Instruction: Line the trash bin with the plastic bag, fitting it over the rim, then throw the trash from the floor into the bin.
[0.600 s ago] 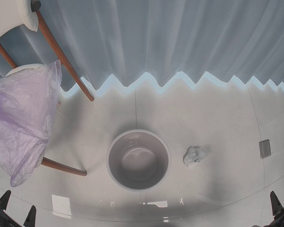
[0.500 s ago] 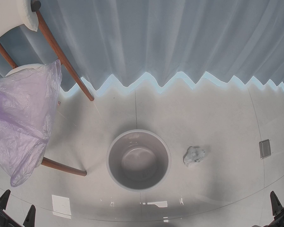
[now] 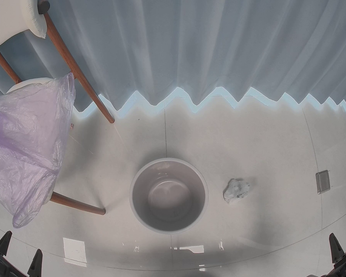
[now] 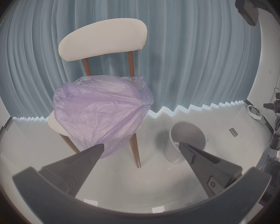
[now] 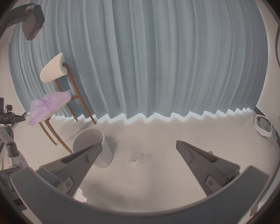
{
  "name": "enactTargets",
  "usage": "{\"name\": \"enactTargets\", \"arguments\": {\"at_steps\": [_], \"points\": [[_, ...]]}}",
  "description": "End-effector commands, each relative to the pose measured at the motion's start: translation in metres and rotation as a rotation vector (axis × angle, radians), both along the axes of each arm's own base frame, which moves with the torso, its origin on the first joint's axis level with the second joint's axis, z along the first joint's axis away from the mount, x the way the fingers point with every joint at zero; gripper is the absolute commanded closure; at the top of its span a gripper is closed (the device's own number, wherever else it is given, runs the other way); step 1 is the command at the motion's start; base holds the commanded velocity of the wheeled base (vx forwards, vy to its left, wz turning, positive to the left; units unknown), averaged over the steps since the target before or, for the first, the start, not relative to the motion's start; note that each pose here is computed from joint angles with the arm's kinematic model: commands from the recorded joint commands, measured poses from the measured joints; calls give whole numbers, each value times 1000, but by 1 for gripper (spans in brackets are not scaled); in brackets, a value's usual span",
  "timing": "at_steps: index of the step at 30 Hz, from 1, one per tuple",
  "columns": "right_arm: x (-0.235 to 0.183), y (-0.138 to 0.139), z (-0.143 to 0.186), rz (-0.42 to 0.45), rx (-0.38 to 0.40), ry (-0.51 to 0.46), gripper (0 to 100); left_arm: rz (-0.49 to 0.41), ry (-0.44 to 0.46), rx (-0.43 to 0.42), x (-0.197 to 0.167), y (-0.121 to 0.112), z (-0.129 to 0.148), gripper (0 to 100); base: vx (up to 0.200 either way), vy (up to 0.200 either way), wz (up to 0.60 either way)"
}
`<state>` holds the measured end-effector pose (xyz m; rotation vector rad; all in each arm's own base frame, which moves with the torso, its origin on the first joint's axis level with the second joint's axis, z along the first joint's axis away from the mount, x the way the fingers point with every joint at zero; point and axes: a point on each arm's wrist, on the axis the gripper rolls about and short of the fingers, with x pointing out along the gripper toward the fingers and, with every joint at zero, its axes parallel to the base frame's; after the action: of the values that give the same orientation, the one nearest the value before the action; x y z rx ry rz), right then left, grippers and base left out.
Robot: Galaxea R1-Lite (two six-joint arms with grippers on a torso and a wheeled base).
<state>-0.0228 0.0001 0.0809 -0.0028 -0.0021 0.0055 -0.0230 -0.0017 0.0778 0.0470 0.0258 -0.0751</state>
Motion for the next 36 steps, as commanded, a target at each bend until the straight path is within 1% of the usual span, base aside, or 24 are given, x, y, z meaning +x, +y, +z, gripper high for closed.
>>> {"name": "enactTargets", "arguments": {"at_steps": [1,8,17,18,19,20,21,26,27,36], "points": [[0,0,-5,1,0,1,0,1,2,-1,0,0,-5,0,0,0,0],[0,0,-5,1,0,1,0,-10,-2,8,0,0,-5,0,0,0,0],[0,0,-5,1,0,1,0,-1,-5,7,0,0,-5,0,0,0,0],[0,0,-5,1,0,1,0,1,-19,7,0,0,-3,0,0,0,0],[0,0,-5,1,0,1,0,-1,-65,6,0,0,1,0,0,0,0],[0,0,-5,1,0,1,0,-7,-274,15,-3,0,23,0,0,0,0],[0,0,-5,1,0,1,0,-13,-382,25,-6,-1,33,0,0,0,0],[0,0,-5,1,0,1,0,4,-380,59,-6,0,33,0,0,0,0],[0,0,-5,1,0,-1,0,12,-385,103,-6,0,33,0,0,0,0],[0,0,-5,1,0,-1,0,6,-388,117,-7,0,34,0,0,0,0]]}}
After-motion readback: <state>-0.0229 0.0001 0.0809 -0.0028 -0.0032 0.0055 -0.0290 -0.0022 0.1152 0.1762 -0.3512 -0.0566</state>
